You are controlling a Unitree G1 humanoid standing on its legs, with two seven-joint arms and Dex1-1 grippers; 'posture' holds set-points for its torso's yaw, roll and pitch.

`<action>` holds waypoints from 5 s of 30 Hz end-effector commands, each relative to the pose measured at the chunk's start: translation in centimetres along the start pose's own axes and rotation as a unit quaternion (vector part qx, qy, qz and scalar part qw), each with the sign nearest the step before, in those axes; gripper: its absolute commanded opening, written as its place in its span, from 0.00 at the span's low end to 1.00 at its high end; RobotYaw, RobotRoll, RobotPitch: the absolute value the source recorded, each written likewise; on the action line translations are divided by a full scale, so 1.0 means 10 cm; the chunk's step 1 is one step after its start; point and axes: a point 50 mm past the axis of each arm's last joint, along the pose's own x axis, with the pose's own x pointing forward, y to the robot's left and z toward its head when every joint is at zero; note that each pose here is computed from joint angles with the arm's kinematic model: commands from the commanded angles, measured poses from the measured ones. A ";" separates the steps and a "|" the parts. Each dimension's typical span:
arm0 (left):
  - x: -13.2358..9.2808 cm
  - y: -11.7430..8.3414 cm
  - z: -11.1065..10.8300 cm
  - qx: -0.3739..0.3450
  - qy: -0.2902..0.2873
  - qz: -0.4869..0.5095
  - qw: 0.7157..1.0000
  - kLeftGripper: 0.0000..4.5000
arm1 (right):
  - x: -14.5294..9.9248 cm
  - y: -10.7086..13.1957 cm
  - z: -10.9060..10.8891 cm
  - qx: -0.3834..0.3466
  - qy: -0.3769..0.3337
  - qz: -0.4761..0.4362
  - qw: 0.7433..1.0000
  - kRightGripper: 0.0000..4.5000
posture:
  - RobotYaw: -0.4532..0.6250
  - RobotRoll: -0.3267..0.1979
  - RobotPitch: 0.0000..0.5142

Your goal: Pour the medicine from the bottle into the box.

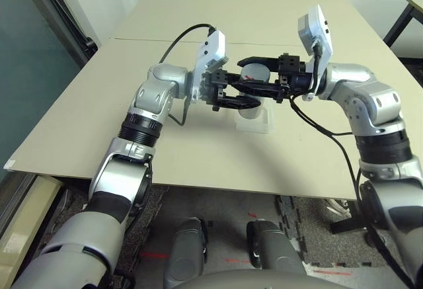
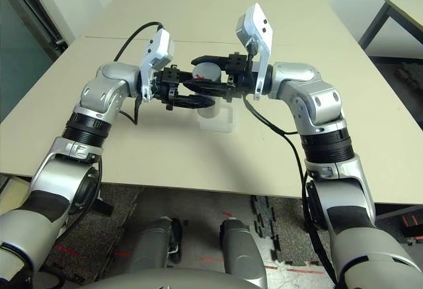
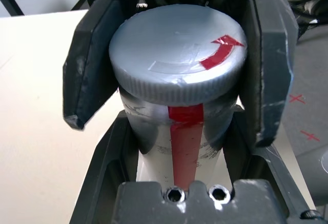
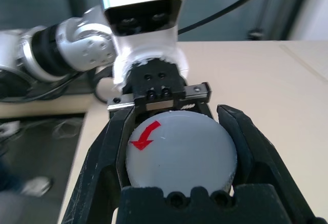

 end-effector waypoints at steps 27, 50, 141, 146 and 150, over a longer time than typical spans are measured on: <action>0.10 -0.11 0.10 0.017 -0.013 -0.048 0.999 0.55 | -0.10 -0.31 0.08 -0.009 0.009 -0.007 1.000 1.00 | 0.41 0.62 0.16; 0.01 -0.08 0.05 0.011 -0.011 -0.029 0.999 0.55 | -0.78 -0.39 0.08 -0.001 0.009 -0.169 0.986 1.00 | 0.40 0.62 0.12; 0.01 0.13 -0.07 -0.001 -0.001 -0.010 1.000 0.55 | -0.46 0.05 0.12 0.012 0.039 -0.174 0.984 1.00 | 0.35 0.62 0.14; 0.01 0.13 -0.07 -0.002 0.001 -0.011 1.000 0.55 | -0.52 0.05 0.12 0.013 0.040 -0.183 0.982 1.00 | 0.34 0.62 0.14; -0.01 0.12 -0.09 -0.003 0.003 -0.012 1.000 0.55 | -0.56 0.07 0.12 0.015 0.042 -0.188 0.981 1.00 | 0.34 0.62 0.14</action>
